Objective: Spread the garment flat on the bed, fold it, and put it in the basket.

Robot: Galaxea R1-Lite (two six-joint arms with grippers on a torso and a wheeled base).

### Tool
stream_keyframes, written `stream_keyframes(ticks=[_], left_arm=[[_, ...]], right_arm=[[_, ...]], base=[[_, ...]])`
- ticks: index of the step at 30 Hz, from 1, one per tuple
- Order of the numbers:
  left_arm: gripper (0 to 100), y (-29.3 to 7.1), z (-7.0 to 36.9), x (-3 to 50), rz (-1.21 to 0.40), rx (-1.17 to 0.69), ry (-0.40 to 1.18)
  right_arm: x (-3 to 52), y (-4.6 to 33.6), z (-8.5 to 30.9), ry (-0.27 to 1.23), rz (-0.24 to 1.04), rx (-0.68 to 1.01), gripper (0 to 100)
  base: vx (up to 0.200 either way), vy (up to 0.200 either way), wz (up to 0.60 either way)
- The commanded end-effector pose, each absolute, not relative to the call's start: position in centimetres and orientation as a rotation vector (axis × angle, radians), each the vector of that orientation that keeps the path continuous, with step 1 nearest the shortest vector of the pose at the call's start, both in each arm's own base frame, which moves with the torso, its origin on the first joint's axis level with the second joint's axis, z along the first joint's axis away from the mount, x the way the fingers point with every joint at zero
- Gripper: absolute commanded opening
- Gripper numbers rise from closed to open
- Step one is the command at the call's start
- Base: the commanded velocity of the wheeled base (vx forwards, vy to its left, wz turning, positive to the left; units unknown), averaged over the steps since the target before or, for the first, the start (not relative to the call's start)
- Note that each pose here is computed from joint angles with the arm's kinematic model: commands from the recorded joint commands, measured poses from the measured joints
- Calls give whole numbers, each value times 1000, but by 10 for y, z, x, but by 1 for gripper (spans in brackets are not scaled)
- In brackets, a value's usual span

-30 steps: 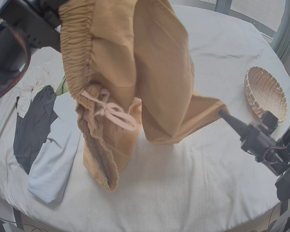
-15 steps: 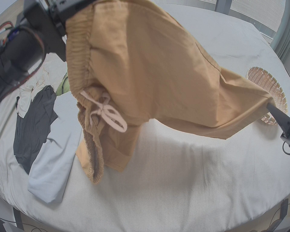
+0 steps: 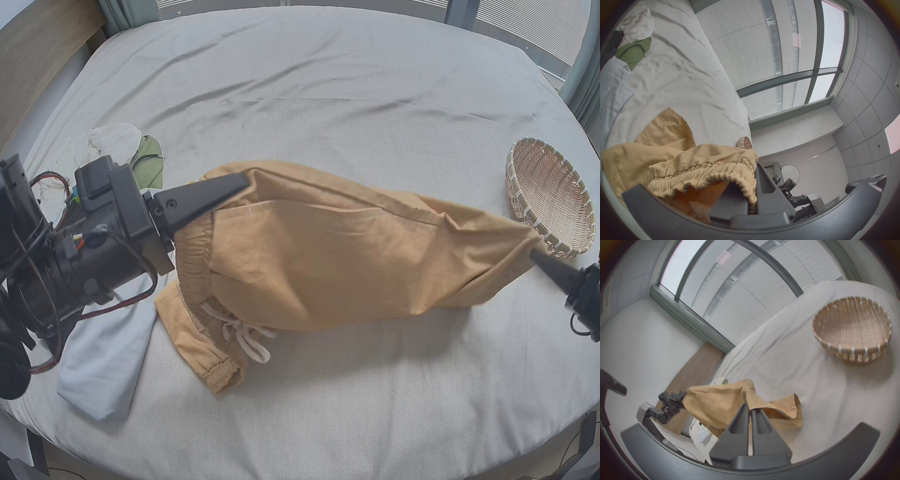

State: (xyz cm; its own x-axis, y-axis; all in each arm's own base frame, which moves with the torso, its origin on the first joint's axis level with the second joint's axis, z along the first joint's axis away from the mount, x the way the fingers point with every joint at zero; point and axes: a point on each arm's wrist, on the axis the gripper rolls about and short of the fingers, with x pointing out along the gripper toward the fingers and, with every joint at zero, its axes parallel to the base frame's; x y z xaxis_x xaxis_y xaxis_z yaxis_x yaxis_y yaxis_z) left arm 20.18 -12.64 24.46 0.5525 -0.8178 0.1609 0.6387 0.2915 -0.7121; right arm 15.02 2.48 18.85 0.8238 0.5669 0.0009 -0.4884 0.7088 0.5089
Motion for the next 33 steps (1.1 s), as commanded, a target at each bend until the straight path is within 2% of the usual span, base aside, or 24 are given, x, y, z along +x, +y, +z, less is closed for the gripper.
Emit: stream_keyframes(ticks=[1,16,17,33], left_arm=[[0,-112,214,209,-905,-823,291],[0,-103,192,192,-950,-859,284],[0,-103,192,192,-950,-859,284],[0,-101,193,191,-954,-859,272]], right_arm=[[163,26,145,366,542,524,0],[166,26,130,446,546,540,0],[166,26,130,446,546,540,100],[194,31,132,307,611,519,100]], base=[[0,0,0],[0,0,0],[0,0,0],[0,0,0]])
